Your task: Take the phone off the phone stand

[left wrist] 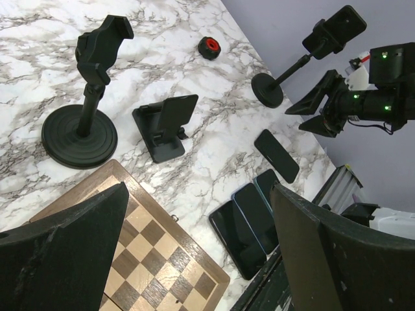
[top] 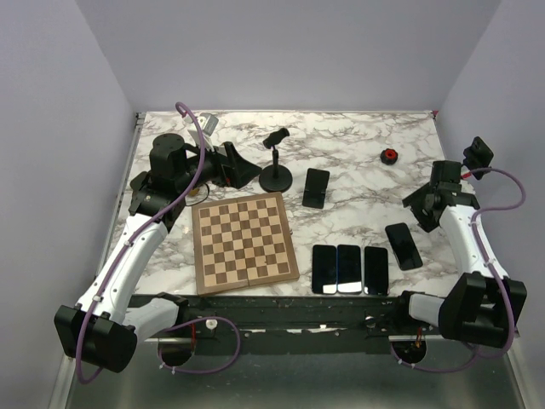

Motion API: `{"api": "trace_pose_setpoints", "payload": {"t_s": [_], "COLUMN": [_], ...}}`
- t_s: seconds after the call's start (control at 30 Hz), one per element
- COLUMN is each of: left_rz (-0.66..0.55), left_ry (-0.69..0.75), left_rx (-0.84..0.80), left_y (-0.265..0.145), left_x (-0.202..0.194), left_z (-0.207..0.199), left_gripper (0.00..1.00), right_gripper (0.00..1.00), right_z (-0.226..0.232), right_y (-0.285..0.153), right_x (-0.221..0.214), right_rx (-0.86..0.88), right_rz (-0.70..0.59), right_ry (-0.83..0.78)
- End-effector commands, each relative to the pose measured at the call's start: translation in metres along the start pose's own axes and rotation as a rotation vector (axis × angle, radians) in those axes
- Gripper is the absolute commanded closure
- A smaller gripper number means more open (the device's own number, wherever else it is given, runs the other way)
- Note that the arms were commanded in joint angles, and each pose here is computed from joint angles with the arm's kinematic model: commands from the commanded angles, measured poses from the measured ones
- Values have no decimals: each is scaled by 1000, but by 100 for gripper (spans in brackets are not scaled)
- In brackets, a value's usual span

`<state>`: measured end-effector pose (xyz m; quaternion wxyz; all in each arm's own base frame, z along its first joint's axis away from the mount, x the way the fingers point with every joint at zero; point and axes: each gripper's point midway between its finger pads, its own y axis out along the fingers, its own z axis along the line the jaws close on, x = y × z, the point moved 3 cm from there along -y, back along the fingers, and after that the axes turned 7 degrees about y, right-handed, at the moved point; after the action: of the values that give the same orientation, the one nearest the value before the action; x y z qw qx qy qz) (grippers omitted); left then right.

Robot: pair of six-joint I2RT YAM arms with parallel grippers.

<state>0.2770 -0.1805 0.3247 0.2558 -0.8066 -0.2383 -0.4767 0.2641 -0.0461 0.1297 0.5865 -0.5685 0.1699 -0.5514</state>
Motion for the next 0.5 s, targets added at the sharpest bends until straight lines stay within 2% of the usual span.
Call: {"api": "trace_pose_setpoints", "payload": {"t_s": [0.0, 0.07, 0.2, 0.37, 0.47], "left_rz": [-34, -37, -38, -37, -35], "left_ry": [34, 36, 34, 31, 30], "left_rx": [-14, -15, -15, -19, -17], "left_y": [-4, -4, -5, -4, -4], "left_x": [13, 14, 15, 14, 14], "left_z": [-6, -6, -6, -6, -5], "left_gripper": [2, 1, 1, 1, 1], "right_gripper": [38, 44, 45, 48, 54], "right_z": [0, -9, -26, -34, -38], "right_y": [-11, -14, -8, 13, 25], "right_x": [26, 31, 37, 33, 24], "right_rx": [-22, -67, -143, -176, -203], "right_rz": [-163, -210, -271, -246, -211], "right_ry": [127, 152, 186, 198, 209]}}
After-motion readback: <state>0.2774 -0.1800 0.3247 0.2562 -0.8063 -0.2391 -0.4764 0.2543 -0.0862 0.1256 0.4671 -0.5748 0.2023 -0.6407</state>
